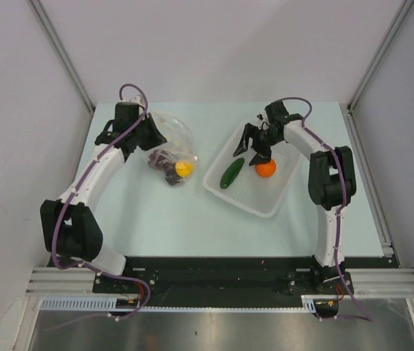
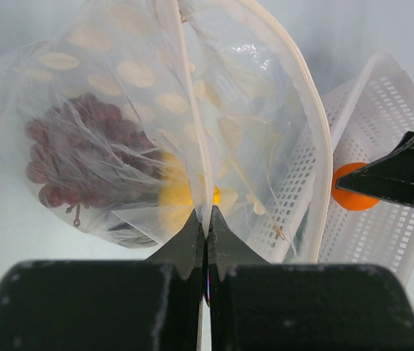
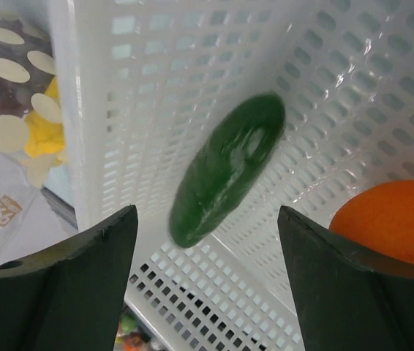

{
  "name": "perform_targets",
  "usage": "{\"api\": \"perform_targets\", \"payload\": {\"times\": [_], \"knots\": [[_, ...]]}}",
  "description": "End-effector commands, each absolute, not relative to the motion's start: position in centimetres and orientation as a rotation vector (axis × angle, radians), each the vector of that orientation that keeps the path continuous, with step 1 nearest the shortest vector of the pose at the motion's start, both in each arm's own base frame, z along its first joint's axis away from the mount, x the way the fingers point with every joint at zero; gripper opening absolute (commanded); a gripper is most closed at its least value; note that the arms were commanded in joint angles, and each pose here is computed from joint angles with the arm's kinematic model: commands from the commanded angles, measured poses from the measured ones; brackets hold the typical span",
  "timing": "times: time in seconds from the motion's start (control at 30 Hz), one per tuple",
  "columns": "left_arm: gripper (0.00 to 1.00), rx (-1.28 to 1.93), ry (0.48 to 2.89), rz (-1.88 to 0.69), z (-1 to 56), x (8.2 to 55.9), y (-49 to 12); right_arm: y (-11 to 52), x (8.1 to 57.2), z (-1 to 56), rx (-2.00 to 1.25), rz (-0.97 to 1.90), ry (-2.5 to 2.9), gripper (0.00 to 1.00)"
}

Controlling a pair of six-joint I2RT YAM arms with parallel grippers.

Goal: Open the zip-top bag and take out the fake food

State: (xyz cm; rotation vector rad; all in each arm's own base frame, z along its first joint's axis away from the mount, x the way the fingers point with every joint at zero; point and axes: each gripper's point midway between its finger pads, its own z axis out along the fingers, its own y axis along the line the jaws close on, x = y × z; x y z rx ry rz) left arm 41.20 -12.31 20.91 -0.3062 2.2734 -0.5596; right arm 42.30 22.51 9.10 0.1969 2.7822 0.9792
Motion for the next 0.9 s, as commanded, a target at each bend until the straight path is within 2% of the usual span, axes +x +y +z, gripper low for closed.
{"api": "perform_targets", "payload": {"times": [0.0,0.17,0.27,0.37,0.5,0.7,0.87], "knots": [[0.00,-0.265,2.213,-0.586,23.2,40.8,-12.3,21.8,44.1,11.3,0.077,0.808,2.726,0.82],[0.00,-0.259,2.214,-0.575,23.0,40.5,-12.2,23.1,45.0,16.3,-0.054,0.699,2.609,0.82],[0.00,-0.256,2.210,-0.582,23.0,40.4,-12.2,27.2,44.6,20.0,-0.189,0.728,2.482,0.81],[0.00,-0.248,2.206,-0.585,23.1,40.4,-12.3,30.6,45.3,22.7,-0.259,0.791,2.348,0.72],[0.00,-0.228,2.207,-0.599,23.4,40.4,-12.6,36.5,45.3,24.3,-0.328,0.921,2.258,0.50],[0.00,-0.198,2.205,-0.609,23.8,40.7,-12.8,41.5,44.7,28.0,-0.424,0.950,2.102,0.44],[0.00,-0.193,2.196,-0.617,24.4,40.4,-12.9,43.5,44.4,26.2,-0.436,0.984,2.142,0.38]]}}
